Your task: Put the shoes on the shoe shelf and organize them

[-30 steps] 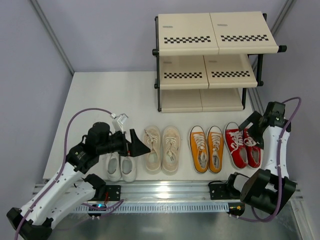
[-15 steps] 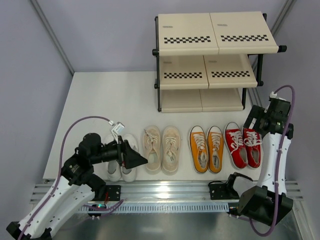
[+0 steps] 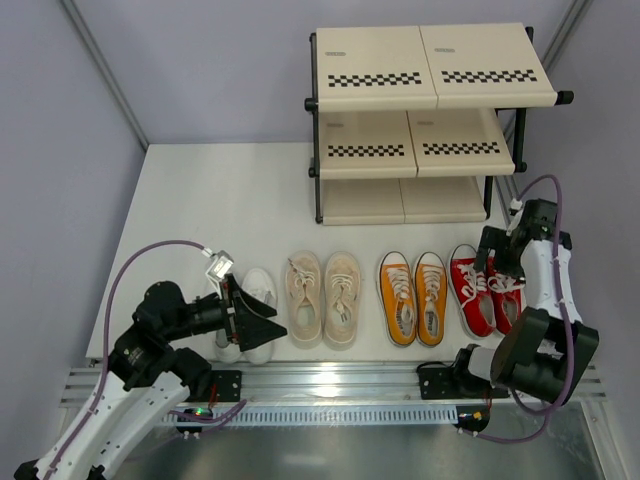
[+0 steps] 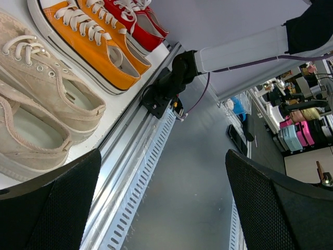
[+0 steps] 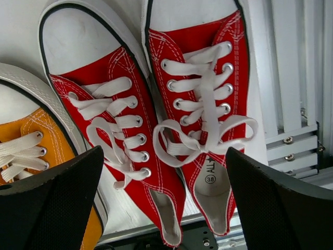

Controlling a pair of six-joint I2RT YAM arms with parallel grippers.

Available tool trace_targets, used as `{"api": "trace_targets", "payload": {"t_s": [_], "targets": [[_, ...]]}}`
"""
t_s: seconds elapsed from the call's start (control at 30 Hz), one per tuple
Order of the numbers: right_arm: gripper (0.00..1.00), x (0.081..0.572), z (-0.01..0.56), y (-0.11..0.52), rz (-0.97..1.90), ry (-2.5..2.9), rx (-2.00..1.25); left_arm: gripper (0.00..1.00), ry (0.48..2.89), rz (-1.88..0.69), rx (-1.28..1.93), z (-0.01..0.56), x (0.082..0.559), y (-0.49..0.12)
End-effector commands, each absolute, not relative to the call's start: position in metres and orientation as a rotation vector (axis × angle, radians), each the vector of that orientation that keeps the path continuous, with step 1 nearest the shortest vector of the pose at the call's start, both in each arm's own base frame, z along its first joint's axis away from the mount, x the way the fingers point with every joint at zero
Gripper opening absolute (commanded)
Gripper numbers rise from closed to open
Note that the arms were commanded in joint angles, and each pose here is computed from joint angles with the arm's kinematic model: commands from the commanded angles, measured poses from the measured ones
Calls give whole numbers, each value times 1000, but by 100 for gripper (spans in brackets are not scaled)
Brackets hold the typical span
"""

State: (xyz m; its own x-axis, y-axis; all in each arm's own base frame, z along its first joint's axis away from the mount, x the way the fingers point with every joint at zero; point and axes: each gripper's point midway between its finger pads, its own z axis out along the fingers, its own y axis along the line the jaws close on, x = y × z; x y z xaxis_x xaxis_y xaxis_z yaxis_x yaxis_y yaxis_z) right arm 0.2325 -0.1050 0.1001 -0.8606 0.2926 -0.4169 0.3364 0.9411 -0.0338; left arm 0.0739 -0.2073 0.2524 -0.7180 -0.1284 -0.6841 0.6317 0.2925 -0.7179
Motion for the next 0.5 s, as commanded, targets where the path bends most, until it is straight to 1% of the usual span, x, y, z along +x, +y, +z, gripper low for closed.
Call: {"api": "trace_targets", "payload": {"t_s": [0.0,0.03,0.1,0.13,0.2,0.3,0.33,0.43,0.47], "targets": [[100,240,85,-102,-87,2711,413,100,1881,-1503,477,256,71,-209],[100,239,74,-103,-90,2745,422,100,1886,-1502,474,255,72,-209],[95,237,65,-107,-102,2799,437,100,1891,-1498,469,255,73,-209],[91,234,56,-113,-144,2850,453,100,1888,-1494,468,255,74,-209],[87,236,53,-119,-177,2876,471,100,1893,-1482,456,254,76,-208],[72,237,45,-126,-212,2923,482,100,1899,-1468,439,253,79,-208],[57,238,43,-125,-194,2930,481,100,1898,-1466,437,253,79,-208],[36,246,34,-116,-88,2966,484,100,1908,-1456,425,252,81,-208],[21,250,32,-106,8,2967,480,100,1915,-1454,422,250,82,-208]]}}
